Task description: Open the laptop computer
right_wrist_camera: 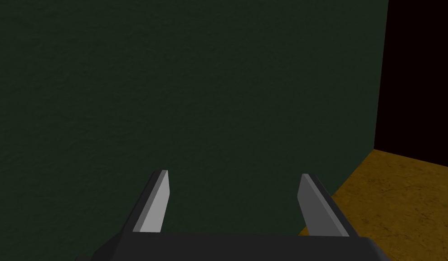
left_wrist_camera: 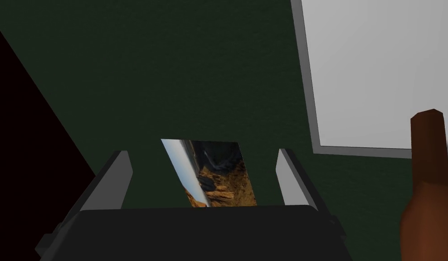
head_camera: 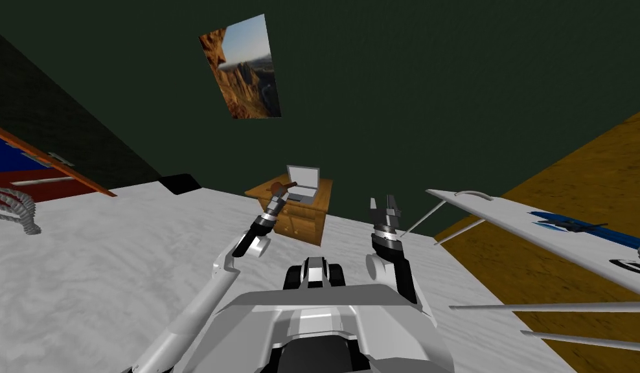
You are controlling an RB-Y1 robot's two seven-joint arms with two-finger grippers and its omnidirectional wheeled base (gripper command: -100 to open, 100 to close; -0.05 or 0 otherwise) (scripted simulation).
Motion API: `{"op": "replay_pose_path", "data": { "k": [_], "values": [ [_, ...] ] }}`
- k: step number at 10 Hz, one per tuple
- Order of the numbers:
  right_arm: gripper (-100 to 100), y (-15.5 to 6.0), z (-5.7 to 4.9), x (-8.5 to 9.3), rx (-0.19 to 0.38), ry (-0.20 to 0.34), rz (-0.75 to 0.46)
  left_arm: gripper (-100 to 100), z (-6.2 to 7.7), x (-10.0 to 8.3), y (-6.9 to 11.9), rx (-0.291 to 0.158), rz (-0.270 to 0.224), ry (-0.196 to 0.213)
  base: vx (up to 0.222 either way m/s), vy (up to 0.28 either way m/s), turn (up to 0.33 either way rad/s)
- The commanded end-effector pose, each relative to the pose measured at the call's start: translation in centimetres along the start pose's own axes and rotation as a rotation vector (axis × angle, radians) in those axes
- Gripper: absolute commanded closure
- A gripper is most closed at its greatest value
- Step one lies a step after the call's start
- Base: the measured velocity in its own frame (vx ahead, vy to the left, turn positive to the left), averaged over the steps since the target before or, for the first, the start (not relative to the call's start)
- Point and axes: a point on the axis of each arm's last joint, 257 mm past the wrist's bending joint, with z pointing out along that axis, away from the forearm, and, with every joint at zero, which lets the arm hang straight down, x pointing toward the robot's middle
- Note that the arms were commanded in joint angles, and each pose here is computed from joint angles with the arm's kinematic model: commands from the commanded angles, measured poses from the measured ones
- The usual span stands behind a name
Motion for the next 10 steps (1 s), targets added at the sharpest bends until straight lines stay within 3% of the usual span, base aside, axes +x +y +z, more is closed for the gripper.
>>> {"op": "replay_pose_path", "data": {
  "k": [1,2,4,5,7,8,10],
  "values": [
    [0,0.0,0.0,0.0,0.0,0.0,0.0,-100,1.3,0.3,3.0,-0.075,0.008,0.063,0.084,0.034,-0.1],
    [0,0.0,0.0,0.0,0.0,0.0,0.0,-100,1.6,0.2,2.8,-0.068,0.011,0.064,0.065,0.015,-0.028],
    [0,0.0,0.0,0.0,0.0,0.0,0.0,-100,2.6,-0.2,5.4,-0.136,0.034,0.107,0.065,0.005,-0.098],
    [0,0.0,0.0,0.0,0.0,0.0,0.0,-100,2.8,-0.2,5.3,-0.131,0.035,0.108,0.056,0.017,-0.032],
    [0,0.0,0.0,0.0,0.0,0.0,0.0,-100,3.7,-1.3,7.7,-0.2,0.069,0.14,0.057,0.026,-0.096],
    [0,0.0,0.0,0.0,0.0,0.0,0.0,-100,3.8,-1.4,7.8,-0.201,0.072,0.14,0.059,0.02,-0.035],
    [0,0.0,0.0,0.0,0.0,0.0,0.0,-100,4.4,-3.2,10.1,-0.275,0.113,0.16,0.058,0.023,-0.083]
  ]
}}
